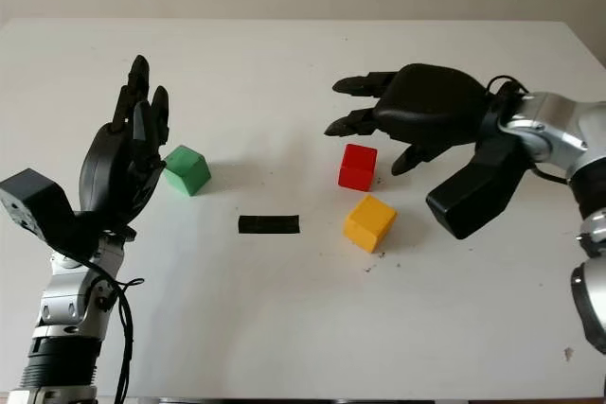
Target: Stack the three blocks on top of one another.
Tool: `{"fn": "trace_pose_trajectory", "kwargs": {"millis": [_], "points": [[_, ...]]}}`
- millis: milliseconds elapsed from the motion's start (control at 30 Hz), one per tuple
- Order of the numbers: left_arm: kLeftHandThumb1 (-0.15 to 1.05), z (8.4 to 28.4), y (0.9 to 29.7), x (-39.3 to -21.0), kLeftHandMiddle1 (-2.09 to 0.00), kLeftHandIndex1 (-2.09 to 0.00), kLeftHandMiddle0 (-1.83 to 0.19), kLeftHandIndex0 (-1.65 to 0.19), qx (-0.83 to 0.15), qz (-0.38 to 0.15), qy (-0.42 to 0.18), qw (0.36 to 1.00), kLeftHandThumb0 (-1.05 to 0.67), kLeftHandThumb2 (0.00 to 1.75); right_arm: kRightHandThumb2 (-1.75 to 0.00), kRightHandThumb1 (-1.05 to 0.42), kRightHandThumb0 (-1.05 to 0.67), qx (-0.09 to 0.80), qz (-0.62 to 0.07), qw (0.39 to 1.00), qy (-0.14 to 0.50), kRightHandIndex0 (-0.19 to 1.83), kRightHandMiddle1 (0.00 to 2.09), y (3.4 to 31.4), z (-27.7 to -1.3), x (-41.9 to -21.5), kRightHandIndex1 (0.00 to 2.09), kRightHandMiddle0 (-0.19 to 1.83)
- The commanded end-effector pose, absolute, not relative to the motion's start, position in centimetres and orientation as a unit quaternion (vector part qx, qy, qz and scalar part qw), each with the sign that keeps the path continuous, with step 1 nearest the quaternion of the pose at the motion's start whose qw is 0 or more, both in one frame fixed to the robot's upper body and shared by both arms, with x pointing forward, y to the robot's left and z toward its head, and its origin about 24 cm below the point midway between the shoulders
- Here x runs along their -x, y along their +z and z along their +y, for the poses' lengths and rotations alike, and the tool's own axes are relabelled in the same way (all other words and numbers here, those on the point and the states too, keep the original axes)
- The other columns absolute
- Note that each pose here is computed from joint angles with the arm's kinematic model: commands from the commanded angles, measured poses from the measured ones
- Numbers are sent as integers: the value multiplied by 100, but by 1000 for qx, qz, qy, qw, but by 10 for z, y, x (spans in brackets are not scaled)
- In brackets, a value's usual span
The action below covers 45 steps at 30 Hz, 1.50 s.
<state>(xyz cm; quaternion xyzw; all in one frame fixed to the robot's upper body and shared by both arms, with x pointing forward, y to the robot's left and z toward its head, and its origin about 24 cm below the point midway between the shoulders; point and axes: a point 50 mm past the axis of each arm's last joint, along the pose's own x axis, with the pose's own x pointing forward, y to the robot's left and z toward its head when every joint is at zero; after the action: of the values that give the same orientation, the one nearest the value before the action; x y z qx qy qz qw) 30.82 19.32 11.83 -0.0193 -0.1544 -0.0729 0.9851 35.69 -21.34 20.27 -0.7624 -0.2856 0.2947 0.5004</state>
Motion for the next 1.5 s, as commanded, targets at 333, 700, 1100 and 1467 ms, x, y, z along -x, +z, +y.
{"fn": "trace_pose_trajectory", "kwargs": {"millis": [333, 700, 1100, 1467], "points": [[105, 192, 117, -305, 0, 0, 19, 19, 20, -153, -71, 985, -76, 68, -6, -88, -42, 766, -286, 490, 303, 10, 11, 193, -210, -361, 4, 43], [105, 193, 116, -305, 0, 0, 19, 19, 19, -153, -71, 986, -75, 67, -5, -89, -39, 774, -268, 481, 312, 10, 14, 185, -212, -363, 5, 49], [105, 194, 116, -303, 0, 0, 19, 19, 23, -152, -71, 986, -75, 66, -6, -98, -34, 774, -311, 478, 275, 16, 30, 178, -207, -367, 7, 72], [105, 193, 115, -303, 0, 0, 19, 19, 21, -150, -72, 986, -75, 68, -5, -99, -34, 783, -309, 468, 267, 16, 113, 181, -208, -371, 5, 43]]}}
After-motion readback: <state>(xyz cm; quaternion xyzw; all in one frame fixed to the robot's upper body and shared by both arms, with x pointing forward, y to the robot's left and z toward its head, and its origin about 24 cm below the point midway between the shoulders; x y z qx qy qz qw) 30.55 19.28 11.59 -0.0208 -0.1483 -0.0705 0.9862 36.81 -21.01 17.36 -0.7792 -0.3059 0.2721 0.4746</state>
